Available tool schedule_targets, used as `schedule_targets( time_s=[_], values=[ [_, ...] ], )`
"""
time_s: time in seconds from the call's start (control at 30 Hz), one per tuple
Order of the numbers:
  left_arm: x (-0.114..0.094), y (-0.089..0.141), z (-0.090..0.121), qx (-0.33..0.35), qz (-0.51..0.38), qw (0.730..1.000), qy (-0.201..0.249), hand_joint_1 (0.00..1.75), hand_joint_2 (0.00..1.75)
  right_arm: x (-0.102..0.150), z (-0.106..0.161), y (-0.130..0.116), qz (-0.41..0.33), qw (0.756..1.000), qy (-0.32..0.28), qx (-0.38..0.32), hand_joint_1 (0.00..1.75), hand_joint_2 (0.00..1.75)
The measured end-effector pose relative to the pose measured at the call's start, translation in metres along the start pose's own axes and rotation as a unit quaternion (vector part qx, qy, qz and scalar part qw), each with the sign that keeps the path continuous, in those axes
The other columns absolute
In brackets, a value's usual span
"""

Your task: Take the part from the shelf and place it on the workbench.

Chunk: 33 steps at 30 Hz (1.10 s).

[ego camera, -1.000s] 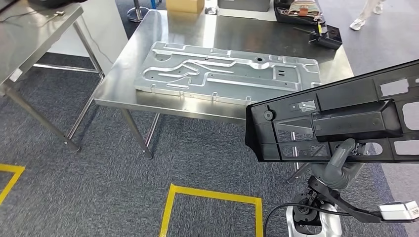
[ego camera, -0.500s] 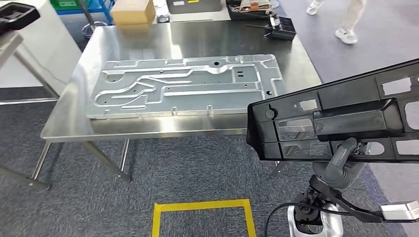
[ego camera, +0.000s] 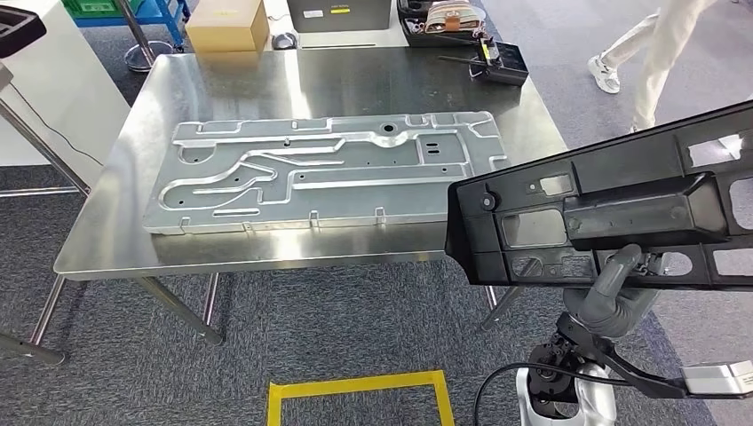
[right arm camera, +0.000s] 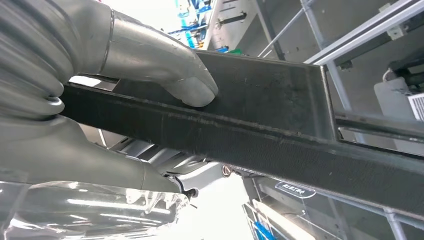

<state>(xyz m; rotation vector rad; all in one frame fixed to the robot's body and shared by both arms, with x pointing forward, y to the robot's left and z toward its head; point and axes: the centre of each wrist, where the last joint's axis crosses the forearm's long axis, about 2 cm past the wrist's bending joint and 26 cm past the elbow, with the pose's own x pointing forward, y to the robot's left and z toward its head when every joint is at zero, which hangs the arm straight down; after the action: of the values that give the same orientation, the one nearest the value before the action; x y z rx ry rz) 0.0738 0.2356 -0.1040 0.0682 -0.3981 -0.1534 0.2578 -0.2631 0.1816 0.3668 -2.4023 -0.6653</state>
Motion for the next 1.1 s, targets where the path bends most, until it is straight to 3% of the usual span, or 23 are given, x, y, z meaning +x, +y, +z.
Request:
schedule_targets(
  time_s=[0.67,0.97,1.1],
  values=[
    [0.006,-0.001,-0.001,0.007,0.005,1.000,-0.002,0.00,1.75,-0.015,-0.019,-0.012,0.064,0.997,0.024,0.028,1.75,1.75],
    [0.005,-0.002,-0.001,0.014,0.009,1.000,0.003,0.00,1.75,-0.031,-0.041,-0.022,0.115,0.991,0.047,0.046,1.75,1.75],
    [0.008,-0.001,-0.001,0.013,0.013,1.000,0.002,0.00,1.75,-0.049,-0.070,-0.024,0.140,0.984,0.070,0.079,1.75,1.75]
  ],
)
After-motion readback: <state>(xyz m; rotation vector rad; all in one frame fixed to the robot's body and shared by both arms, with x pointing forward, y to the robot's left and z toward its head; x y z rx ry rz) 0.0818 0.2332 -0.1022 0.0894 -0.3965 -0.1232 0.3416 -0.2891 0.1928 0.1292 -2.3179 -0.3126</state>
